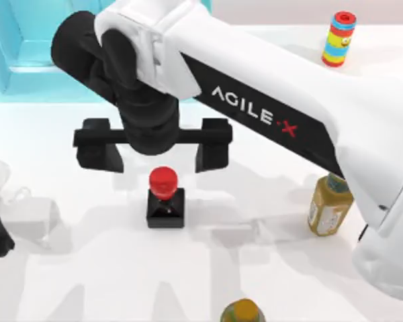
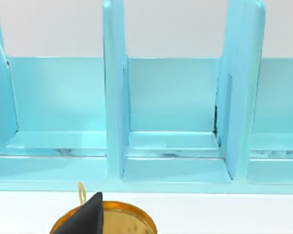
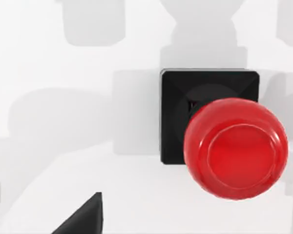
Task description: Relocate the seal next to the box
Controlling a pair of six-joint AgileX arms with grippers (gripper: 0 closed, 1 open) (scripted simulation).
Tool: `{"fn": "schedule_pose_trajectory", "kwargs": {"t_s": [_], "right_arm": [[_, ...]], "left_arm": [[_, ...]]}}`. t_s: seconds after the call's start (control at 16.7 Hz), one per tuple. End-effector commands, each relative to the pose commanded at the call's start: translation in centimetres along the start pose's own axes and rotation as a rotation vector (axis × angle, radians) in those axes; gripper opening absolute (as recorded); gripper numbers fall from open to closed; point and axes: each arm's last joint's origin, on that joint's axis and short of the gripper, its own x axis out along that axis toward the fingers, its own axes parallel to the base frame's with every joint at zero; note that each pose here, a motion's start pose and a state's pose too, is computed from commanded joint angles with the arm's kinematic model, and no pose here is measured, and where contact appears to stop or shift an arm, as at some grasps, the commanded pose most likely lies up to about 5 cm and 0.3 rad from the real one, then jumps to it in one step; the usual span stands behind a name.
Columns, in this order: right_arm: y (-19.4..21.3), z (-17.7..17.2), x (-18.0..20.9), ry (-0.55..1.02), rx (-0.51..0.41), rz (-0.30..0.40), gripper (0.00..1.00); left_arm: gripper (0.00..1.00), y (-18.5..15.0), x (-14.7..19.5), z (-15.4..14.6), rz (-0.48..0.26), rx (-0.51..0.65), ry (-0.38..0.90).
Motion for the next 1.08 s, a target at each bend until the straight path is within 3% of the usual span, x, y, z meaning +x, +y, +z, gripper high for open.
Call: {"fn": "schedule_pose_trajectory", "kwargs": {"t_s": [0.36,0.72,1.08], "right_arm": [[0.0,-0.2,7.0,-0.001,0.001,0.001,1.00],[-0.1,-0.3,8.2,0.000,0.000,0.000,1.00],[-0.1,-0.3,8.2,0.000,0.000,0.000,0.55]], "left_arm": [[1.00,0.0,0.0,0.0,0.000,0.000,0.000],[1.00,0.0,0.0,0.0,0.000,0.000,0.000],[1.00,0.0,0.0,0.0,0.000,0.000,0.000]]}}
